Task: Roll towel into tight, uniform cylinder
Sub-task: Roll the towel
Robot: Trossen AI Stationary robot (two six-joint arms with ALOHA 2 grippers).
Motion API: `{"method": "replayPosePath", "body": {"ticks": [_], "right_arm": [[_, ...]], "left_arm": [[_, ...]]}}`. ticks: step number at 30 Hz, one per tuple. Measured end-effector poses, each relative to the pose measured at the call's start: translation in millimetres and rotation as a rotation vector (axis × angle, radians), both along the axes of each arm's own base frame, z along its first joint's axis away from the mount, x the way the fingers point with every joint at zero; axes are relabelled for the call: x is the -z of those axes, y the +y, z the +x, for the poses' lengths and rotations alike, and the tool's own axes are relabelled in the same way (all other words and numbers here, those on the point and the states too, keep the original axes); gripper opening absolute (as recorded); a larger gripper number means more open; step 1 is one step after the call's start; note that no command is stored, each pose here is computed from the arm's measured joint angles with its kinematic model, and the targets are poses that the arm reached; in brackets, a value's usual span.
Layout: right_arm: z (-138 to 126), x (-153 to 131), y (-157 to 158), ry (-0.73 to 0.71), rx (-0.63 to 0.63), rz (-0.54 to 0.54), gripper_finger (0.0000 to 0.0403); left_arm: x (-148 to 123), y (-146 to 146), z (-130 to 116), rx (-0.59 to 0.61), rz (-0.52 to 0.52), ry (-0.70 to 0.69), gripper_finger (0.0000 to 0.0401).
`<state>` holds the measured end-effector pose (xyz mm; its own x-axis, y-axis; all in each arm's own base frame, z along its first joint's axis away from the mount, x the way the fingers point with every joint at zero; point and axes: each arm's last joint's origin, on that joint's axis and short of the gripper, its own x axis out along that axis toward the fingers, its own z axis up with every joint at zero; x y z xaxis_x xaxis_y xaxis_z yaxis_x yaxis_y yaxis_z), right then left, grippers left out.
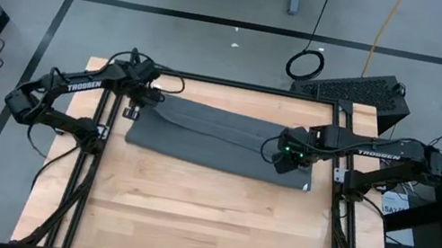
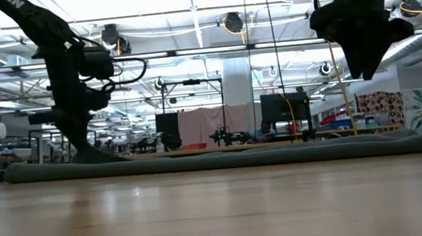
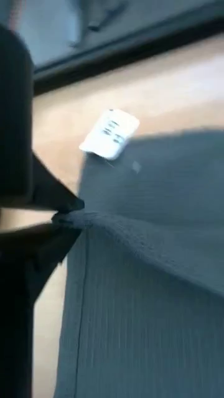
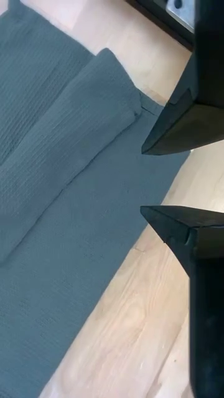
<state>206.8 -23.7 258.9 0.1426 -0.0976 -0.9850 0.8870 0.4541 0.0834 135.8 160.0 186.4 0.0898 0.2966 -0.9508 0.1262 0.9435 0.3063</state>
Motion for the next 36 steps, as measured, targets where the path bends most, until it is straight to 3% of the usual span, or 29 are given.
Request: {"method": "replayPosePath", "body": {"ticks": [2, 7, 12, 15, 20, 23, 31, 33, 36], "right_arm": [[1.0, -0.2, -0.1, -0.007, -0.04, -0.007, 0.0132], [2.4, -0.4, -0.2, -0.016, -0.092, -0.017, 0.0132], [3.6, -0.6, -0.1, -0.029, -0.09, -0.01, 0.0132], [3.6, -0.6, 0.4, -0.033, -0.082, 0.011, 0.0132], [4.1, -0.5, 6.2, -0.037, -0.104, 0.04, 0.0132], [3.6, -0.3, 14.3, -0.026, -0.16, 0.051, 0.0132], [-2.3, 0.6, 23.5, 0.038, -0.197, 0.078, 0.0148], [-3.4, 0.7, 24.4, 0.049, -0.206, 0.079, 0.0152], [-7.6, 1.0, 20.7, 0.089, -0.19, 0.111, 0.0155]], "left_arm": [[-1.1, 4.1, -0.5, -0.092, 0.049, -0.009, 0.0012], [-2.7, 12.1, -3.5, -0.246, 0.108, -0.045, 0.0024], [5.7, 18.0, -5.0, -0.362, 0.067, -0.059, 0.0024], [12.4, 21.7, -2.8, -0.42, 0.061, -0.057, 0.0035], [11.4, 29.5, 2.0, -0.532, 0.186, -0.081, 0.006], [3.2, 31.8, 4.6, -0.588, 0.207, -0.097, 0.0074], [-9.5, 32.1, 5.8, -0.663, 0.169, -0.104, 0.0114], [-13.0, 28.7, 7.4, -0.674, 0.095, -0.12, 0.0115], [-14.2, 18.5, 12.5, -0.676, -0.113, -0.182, 0.0116]]}}
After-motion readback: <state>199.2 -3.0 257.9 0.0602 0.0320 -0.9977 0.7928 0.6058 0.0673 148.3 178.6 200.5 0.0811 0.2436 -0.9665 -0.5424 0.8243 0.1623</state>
